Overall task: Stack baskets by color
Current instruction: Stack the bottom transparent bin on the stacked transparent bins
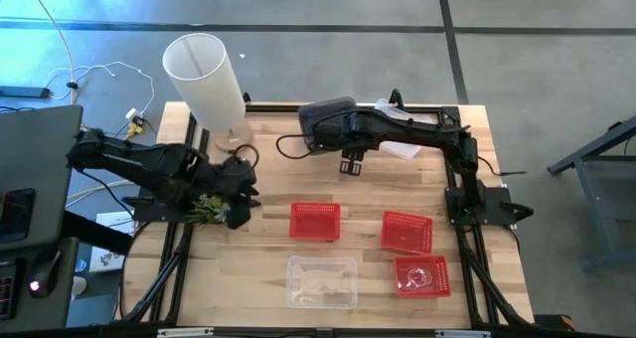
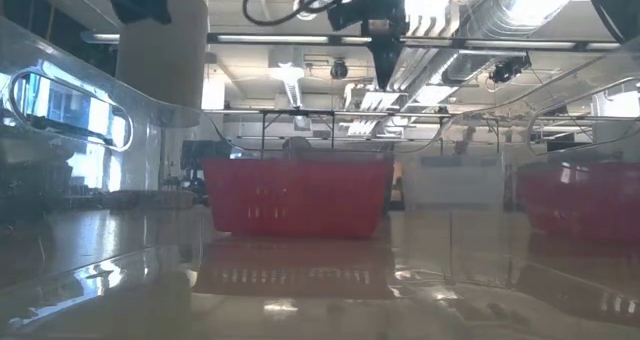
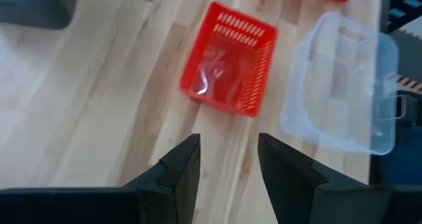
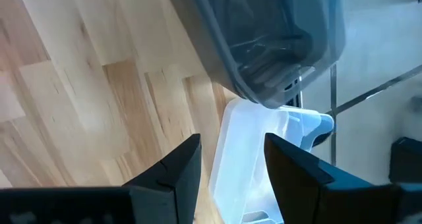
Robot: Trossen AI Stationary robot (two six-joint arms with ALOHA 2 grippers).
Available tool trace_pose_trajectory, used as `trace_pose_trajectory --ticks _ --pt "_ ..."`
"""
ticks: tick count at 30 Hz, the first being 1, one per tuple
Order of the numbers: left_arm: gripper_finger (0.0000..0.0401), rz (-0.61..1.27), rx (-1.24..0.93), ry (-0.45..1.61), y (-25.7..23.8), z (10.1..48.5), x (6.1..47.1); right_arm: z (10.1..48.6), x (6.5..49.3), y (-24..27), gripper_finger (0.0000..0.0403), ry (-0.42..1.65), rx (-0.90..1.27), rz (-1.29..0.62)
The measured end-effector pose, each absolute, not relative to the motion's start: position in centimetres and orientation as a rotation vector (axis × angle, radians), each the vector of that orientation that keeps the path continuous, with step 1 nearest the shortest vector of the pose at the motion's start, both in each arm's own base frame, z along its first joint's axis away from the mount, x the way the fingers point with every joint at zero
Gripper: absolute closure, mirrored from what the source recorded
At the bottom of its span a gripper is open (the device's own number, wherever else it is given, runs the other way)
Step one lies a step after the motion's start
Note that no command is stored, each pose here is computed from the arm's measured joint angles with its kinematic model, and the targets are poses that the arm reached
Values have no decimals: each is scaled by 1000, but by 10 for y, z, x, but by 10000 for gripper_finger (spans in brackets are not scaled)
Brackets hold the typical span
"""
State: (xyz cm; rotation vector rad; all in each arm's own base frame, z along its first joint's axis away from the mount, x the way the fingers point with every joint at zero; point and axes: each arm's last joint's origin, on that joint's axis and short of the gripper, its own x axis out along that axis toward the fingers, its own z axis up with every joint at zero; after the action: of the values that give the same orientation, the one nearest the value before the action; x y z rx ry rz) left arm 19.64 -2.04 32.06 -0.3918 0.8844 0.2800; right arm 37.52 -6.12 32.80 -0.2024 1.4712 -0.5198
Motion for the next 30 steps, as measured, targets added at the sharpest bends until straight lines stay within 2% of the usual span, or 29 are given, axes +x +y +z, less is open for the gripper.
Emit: trace_pose_trajectory --ticks 14,30 --pt "261 43 -279 711 -79 309 249 367 349 -61 249 1325 -223 -658" --pt "261 -35 -132 793 -118 251 297 380 342 -60 249 1244 -164 -683"
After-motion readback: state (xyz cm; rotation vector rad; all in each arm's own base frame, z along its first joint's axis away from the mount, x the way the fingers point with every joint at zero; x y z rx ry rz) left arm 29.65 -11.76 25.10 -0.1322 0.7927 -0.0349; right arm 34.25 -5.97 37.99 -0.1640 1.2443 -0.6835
